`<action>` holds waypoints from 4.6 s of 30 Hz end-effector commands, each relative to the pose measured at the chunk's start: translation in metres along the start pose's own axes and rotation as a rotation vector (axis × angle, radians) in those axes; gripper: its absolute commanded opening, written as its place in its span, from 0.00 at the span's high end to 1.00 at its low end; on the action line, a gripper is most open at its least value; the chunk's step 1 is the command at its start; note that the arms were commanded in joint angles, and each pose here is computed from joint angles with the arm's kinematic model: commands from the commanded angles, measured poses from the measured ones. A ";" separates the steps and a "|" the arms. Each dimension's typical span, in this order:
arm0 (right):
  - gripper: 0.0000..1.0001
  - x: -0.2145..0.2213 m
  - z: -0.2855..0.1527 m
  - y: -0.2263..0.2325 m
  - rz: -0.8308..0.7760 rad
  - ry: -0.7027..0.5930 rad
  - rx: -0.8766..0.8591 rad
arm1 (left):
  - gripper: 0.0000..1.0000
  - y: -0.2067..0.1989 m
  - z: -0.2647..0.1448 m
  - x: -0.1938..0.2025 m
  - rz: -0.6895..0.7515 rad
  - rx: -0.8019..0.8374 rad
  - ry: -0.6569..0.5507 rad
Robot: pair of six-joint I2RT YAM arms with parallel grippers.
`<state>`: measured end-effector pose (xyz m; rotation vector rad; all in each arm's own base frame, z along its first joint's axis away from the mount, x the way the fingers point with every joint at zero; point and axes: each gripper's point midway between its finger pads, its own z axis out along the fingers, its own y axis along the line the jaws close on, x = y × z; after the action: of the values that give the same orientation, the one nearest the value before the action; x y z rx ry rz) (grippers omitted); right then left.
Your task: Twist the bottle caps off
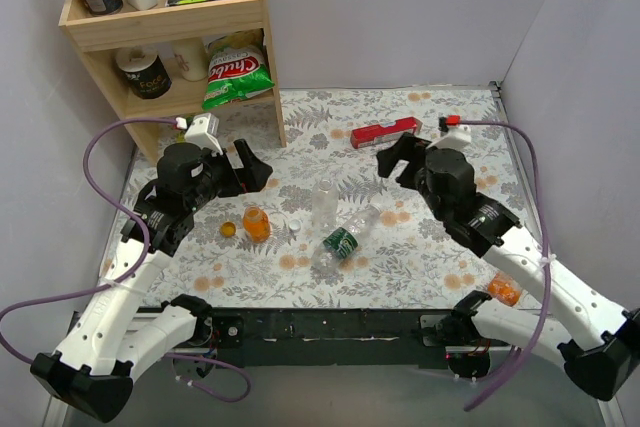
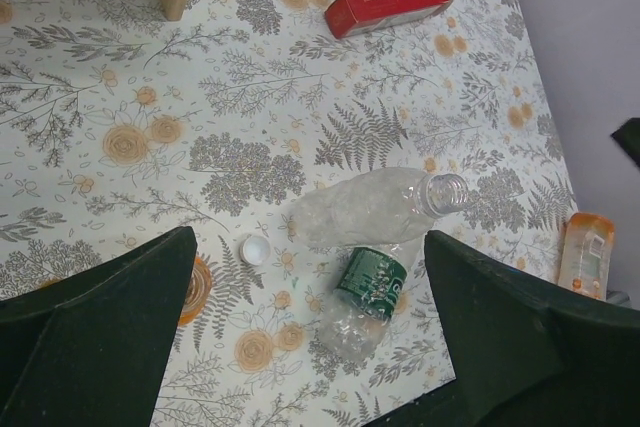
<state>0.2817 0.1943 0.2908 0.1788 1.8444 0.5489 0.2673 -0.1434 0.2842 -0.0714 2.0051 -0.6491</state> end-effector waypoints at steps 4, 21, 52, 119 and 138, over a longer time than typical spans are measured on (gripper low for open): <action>0.08 0.136 0.001 -0.092 0.310 0.466 0.218 | 0.02 -0.006 -0.005 -0.009 0.031 0.022 -0.015; 0.13 0.196 0.048 -0.089 0.592 0.554 0.228 | 0.02 -0.009 0.000 0.004 0.035 0.061 0.033; 0.78 0.207 0.038 -0.111 0.443 0.538 0.368 | 0.04 -0.022 -0.020 0.008 0.111 0.153 0.036; 0.23 -0.059 -0.075 0.045 0.240 0.138 -0.309 | 0.67 -0.235 -0.016 0.126 0.120 0.734 0.255; 0.99 -0.051 -0.075 0.071 0.233 0.192 -0.458 | 0.70 -0.232 -0.024 0.125 0.153 0.752 0.254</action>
<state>0.2250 0.2109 0.3559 0.1028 1.9500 1.0968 0.1393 -0.3783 0.2831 0.6069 1.9281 -1.2964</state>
